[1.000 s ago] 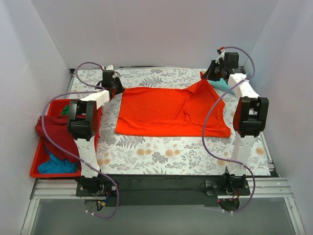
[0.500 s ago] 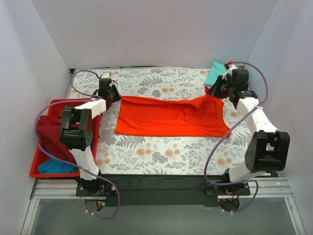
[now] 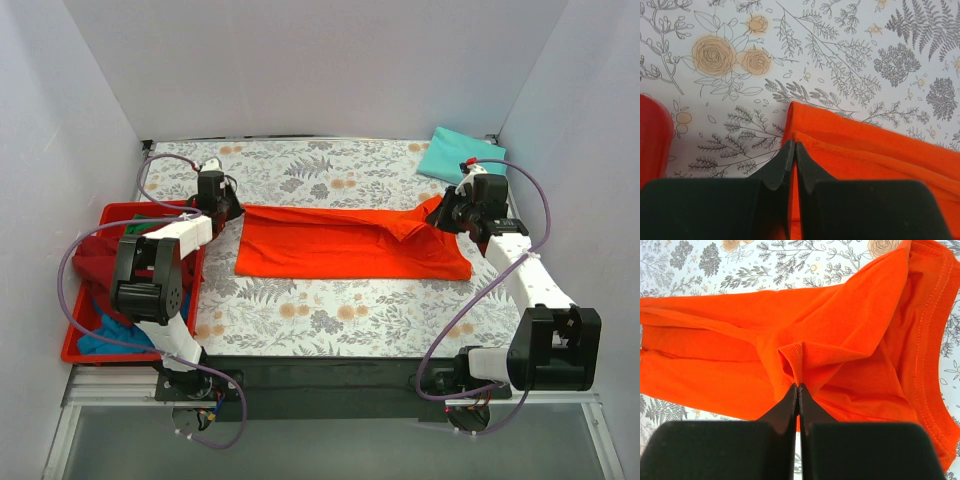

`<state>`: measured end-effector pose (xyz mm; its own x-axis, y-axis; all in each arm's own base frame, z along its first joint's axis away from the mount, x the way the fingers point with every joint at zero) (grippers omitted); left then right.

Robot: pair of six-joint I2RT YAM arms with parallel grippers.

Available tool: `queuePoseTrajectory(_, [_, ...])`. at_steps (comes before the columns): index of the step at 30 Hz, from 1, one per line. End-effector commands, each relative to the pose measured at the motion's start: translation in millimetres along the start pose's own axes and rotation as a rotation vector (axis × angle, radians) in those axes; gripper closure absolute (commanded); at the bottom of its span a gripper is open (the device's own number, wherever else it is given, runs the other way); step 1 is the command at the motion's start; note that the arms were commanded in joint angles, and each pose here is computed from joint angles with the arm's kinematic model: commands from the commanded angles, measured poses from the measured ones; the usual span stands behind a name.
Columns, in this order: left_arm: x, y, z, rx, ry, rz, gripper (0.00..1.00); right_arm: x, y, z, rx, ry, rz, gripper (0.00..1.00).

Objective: Fold and stack the t-shirts
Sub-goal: Fold the tshirt

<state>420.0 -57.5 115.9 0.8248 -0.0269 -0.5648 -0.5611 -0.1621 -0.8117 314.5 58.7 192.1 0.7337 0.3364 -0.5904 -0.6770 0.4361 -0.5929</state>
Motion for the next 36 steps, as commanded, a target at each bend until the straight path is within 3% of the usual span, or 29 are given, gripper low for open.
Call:
queuePoseTrajectory(1, [-17, -12, 1, -0.009, 0.003, -0.049, 1.00, -7, 0, 0, -0.013, -0.001, -0.048, 0.99])
queuePoseTrajectory(4, [-23, -4, 3, -0.023, -0.001, -0.034, 1.00, -11, 7, -3, -0.015, 0.004, -0.051, 0.99])
queuePoseTrajectory(6, [-31, -2, 1, -0.036, 0.012, -0.036, 0.95, -12, 17, -9, -0.011, 0.018, -0.041, 0.99])
queuePoseTrajectory(8, [-37, 5, 1, -0.059, 0.021, -0.019, 0.83, -13, 27, -15, -0.011, 0.029, -0.034, 0.99])
queuePoseTrajectory(9, [-44, 4, 1, -0.069, 0.022, -0.025, 0.63, -13, 29, -17, -0.011, 0.036, -0.034, 0.99])
queuePoseTrajectory(12, [-57, 17, 5, -0.096, 0.005, -0.017, 0.48, -11, 40, -26, -0.006, 0.065, -0.027, 0.99])
queuePoseTrajectory(18, [-87, 11, -2, -0.108, 0.084, -0.085, 0.46, -9, 55, -35, 0.001, 0.072, -0.014, 0.99])
queuePoseTrajectory(31, [-68, 23, -36, -0.048, 0.216, -0.042, 0.46, -19, 73, -40, 0.007, 0.058, -0.018, 0.98])
queuePoseTrajectory(36, [-56, 22, -40, -0.033, 0.220, -0.046, 0.46, -29, 77, -41, 0.001, 0.072, -0.033, 0.76])
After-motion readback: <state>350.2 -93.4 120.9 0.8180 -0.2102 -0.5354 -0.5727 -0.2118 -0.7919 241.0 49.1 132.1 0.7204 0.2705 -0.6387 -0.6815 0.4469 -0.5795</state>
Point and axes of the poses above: each gripper's point midway between its finger pads, its own x axis out along the fingers, its own z axis along the line the jaws close on, y = z × x, the point moved 6 cm from there along -x, back along the fingers, and after that the axes turned 11 degrees about x, right-handed, at the moved point
